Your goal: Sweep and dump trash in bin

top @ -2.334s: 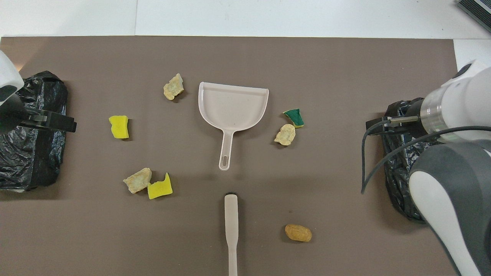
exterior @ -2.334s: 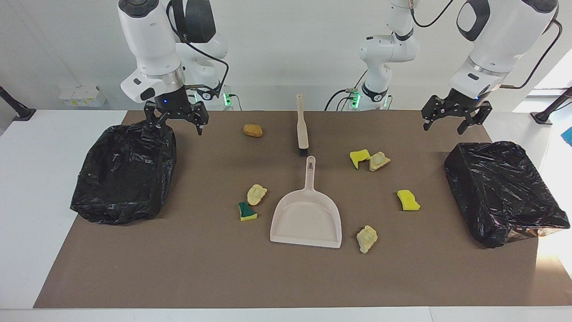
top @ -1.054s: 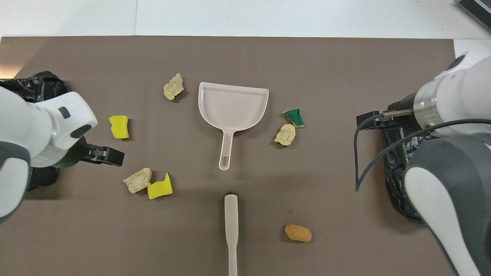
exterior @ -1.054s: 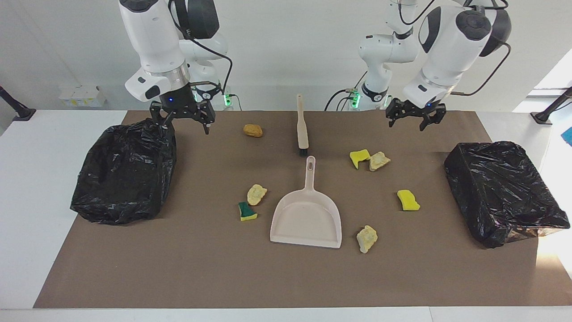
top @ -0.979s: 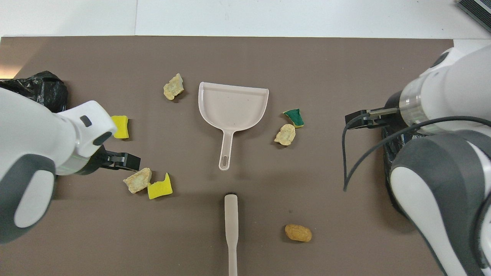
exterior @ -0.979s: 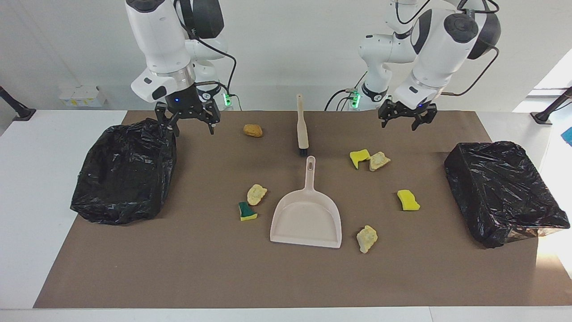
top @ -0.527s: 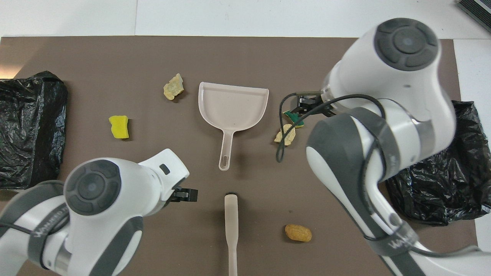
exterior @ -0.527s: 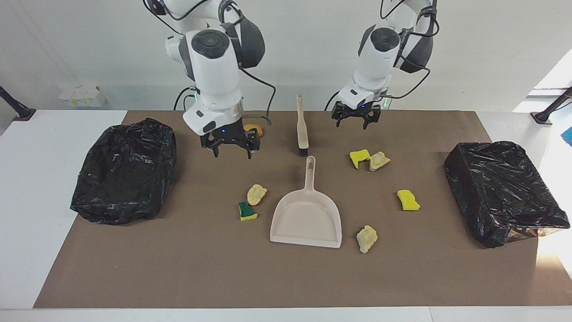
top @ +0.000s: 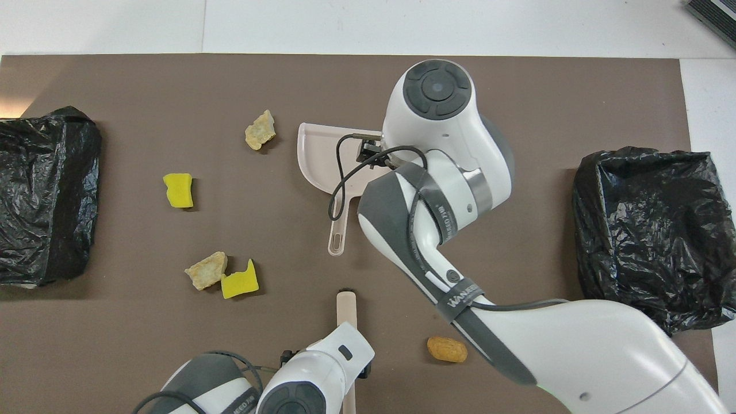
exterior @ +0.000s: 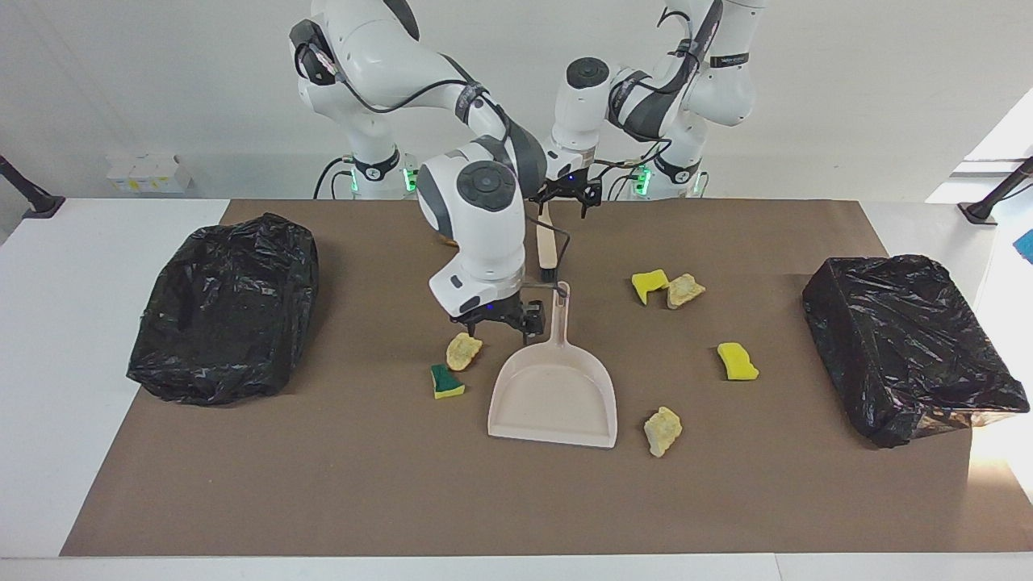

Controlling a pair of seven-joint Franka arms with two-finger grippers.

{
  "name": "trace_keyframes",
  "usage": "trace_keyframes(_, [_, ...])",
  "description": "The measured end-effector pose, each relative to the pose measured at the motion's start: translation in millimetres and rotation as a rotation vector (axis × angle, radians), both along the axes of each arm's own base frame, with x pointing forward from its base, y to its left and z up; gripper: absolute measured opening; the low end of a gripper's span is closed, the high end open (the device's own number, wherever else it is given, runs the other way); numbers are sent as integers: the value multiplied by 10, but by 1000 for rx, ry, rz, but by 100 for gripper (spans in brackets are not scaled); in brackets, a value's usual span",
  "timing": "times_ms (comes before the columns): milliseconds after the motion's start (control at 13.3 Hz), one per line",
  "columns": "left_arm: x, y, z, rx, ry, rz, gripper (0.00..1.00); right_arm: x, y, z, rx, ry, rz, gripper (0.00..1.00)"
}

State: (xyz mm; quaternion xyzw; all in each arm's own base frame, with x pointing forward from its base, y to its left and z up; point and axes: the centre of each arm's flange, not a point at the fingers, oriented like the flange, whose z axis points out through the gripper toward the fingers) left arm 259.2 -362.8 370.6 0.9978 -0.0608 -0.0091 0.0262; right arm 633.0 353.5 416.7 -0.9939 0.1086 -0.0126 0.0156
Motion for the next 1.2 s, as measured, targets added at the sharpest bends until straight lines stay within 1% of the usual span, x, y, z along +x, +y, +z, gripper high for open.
trace_keyframes(151, [-304,-84,-197,-24,-19,3,100,-167,446,-191,10,-12,6,100])
trace_keyframes(226, [-445,-103,-287,-31,-25,4,100,-215,573,-259,10,-16,15,100])
trace_keyframes(376, [-630,-130,-363,-29,-28,17,100,-223,663,-321,15,-34,29,100])
trace_keyframes(452, [-673,-149,-353,-31,-31,24,100,-238,702,-374,6,-38,40,100])
trace_keyframes(527, [-695,-159,-334,-35,-34,27,91,-272,775,-447,4,-40,53,100])
trace_keyframes(678, [-702,-157,-314,-39,-36,28,61,-359,908,-596,1,-28,75,97])
trace_keyframes(753, [-703,-155,-313,-39,-36,29,54,-387,960,-641,7,-33,83,96])
trace_keyframes(828, [-703,-153,-315,-38,-36,29,53,-417,996,-682,11,-37,88,93])
trace_keyframes(979, [-701,-148,-320,-37,-35,32,30,-458,1012,-763,7,-31,94,92])
trace_keyframes(1054, [-695,-144,-321,-37,-35,34,26,-462,1008,-779,6,-29,94,89])
trace_keyframes(1129, [-688,-140,-321,-37,-35,36,26,-460,1003,-782,5,-28,91,78])
trace_keyframes(1205, [-678,-134,-321,-37,-34,40,26,-454,995,-782,5,-28,86,63])
